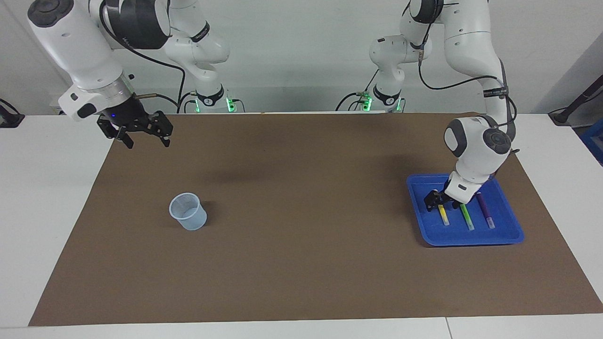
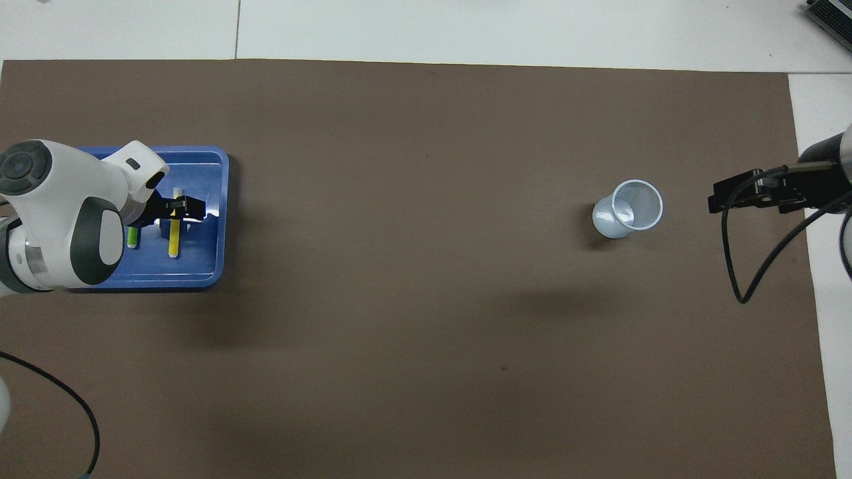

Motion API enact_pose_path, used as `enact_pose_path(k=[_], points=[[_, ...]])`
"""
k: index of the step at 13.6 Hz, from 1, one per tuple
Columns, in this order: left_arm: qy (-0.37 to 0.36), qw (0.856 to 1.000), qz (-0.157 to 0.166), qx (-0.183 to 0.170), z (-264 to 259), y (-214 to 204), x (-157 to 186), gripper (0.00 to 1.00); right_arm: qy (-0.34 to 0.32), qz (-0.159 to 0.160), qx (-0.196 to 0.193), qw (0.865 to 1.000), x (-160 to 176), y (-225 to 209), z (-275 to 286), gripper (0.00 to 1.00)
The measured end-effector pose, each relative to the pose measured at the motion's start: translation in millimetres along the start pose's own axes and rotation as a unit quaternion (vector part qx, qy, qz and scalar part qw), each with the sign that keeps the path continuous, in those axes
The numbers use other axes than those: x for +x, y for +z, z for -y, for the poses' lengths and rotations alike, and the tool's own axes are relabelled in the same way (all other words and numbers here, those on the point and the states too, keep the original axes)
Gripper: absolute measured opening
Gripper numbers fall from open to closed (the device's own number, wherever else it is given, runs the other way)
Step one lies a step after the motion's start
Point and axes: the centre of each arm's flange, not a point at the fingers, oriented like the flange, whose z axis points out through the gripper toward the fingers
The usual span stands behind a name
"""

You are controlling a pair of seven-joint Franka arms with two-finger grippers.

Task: Transfer and insert pens with both arms
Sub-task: 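Lower the left gripper onto the yellow pen in the tray, then grasp and lift the yellow pen with the left gripper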

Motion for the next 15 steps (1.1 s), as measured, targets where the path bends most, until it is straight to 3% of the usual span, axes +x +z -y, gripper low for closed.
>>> enact_pose_path(k=[2,4,5,6,8,10,12,15], points=[[0.0,1.0,0.0,0.0,0.0,3.9,-2.7,0.96,0.0,0.002,0.0,1.0,-0.5,1.4,0.0,1.0],[0.001,1.0,0.0,0.0,-1.0,3.7,-2.8,0.77,0.0,0.003,0.0,1.0,-1.1,2.9,0.1,1.0],[0.001,1.0,0.0,0.0,-1.4,3.4,-2.8,0.77,0.0,0.005,0.0,1.0,-1.7,4.2,0.2,1.0],[0.001,1.0,-0.002,-0.001,-1.8,2.2,-2.5,0.7,0.0,0.006,0.0,1.0,-2.7,6.5,0.3,1.0],[0.002,1.0,-0.005,-0.001,-3.2,-1.6,-2.2,0.48,0.0,0.007,-0.001,1.0,-6.4,14.6,0.4,1.0],[0.002,1.0,-0.005,-0.001,-3.6,-1.8,-2.2,0.44,0.0,0.009,-0.001,1.0,-11.4,21.1,0.5,1.0],[0.003,1.0,-0.006,-0.002,-5.0,-3.2,-2.1,0.23,-0.001,0.009,-0.001,1.0,-14.6,22.0,2.4,1.0],[0.003,1.0,-0.005,-0.002,-5.1,-3.5,-2.1,0.17,-0.003,0.007,-0.002,1.0,-16.5,23.5,4.8,1.0]])
